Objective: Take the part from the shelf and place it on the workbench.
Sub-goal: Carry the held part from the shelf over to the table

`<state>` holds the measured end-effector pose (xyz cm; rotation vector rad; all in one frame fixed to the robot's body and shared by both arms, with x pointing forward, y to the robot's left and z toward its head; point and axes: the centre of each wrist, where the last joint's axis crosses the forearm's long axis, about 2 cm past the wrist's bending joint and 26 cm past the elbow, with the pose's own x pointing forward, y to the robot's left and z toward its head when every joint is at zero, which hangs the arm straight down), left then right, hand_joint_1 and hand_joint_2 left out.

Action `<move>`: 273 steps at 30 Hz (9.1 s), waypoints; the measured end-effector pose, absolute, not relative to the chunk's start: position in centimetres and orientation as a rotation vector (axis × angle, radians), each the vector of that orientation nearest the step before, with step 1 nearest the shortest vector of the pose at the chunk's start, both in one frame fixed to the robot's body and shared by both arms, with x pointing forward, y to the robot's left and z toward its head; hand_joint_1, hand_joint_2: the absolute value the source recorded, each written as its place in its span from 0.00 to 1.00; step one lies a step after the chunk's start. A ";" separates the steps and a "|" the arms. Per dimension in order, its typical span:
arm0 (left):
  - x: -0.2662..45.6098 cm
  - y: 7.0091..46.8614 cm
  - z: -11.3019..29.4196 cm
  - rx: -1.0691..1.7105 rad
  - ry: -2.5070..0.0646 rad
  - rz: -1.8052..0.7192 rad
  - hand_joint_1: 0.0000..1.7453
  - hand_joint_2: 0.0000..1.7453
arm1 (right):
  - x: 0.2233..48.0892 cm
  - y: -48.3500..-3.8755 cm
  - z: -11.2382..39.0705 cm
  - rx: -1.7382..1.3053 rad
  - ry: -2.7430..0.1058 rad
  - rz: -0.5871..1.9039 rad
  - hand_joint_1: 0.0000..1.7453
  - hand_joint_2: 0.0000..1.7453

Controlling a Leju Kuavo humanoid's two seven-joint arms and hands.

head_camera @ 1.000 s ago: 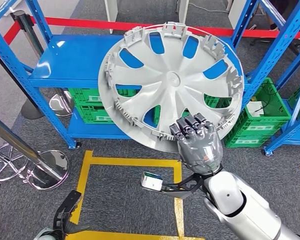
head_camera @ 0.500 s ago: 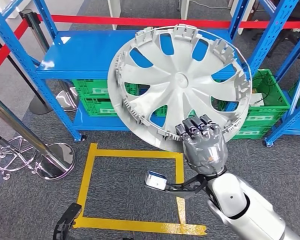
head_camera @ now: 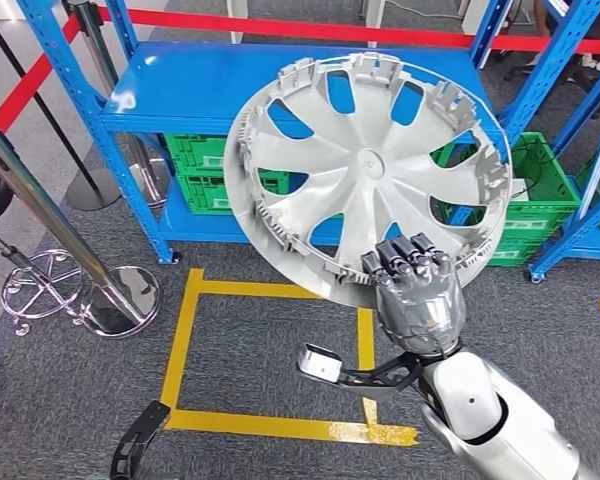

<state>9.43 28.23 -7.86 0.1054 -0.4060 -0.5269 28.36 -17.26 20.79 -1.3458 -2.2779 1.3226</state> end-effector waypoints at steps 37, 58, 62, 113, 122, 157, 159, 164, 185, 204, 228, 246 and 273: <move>11.2 29.8 -7.7 0.107 -0.455 -0.643 0.00 1.00 | 30.2 -16.1 21.4 -1.342 -2.281 1.341 1.00 1.00; 11.3 29.9 -7.7 0.099 -0.447 -0.711 0.00 1.00 | 30.2 -15.6 21.0 -1.323 -2.289 1.359 1.00 1.00; 11.3 29.7 -7.7 0.094 -0.445 -0.730 0.00 1.00 | 30.1 -15.7 20.8 -1.321 -2.284 1.362 1.00 1.00; 12.3 29.2 -7.6 0.135 -0.459 -0.781 0.00 1.00 | 30.0 -16.2 19.9 -1.275 -2.297 1.271 1.00 1.00; 12.5 29.4 -7.6 0.151 -0.455 -0.789 0.00 1.00 | 30.1 -16.4 20.1 -1.279 -2.295 1.249 1.00 1.00; 13.7 28.6 -7.0 0.139 -0.531 -0.662 0.00 1.00 | 28.6 -19.1 19.5 -1.375 -2.215 1.238 1.00 1.00; 13.8 28.4 -7.0 0.119 -0.565 -0.629 0.00 1.00 | 28.0 -19.9 18.9 -1.396 -2.187 1.239 1.00 1.00; 14.2 27.6 -6.7 0.087 -0.770 -0.554 0.00 1.00 | 25.8 -22.3 17.8 -1.444 -2.138 1.203 1.00 1.00; 15.9 24.0 -3.7 0.164 -1.308 -0.372 0.00 1.00 | 21.1 -25.9 18.7 -1.500 -2.138 1.077 1.00 1.00; 15.4 23.9 -3.9 -0.001 -1.250 -0.215 0.00 1.00 | 20.6 -26.1 19.2 -1.512 -2.146 1.058 1.00 1.00; 13.4 25.2 -6.3 -0.029 -0.832 -0.225 0.00 1.00 | 19.9 -26.8 19.7 -1.541 -2.129 1.020 1.00 1.00; 12.6 25.1 -6.6 -0.077 -0.656 -0.180 0.00 1.00 | 19.0 -27.0 19.3 -1.535 -2.150 0.996 1.00 1.00; 11.6 25.6 -7.2 -0.092 -0.594 -0.180 0.00 1.00 | 19.1 -26.5 19.6 -1.527 -2.177 0.986 1.00 1.00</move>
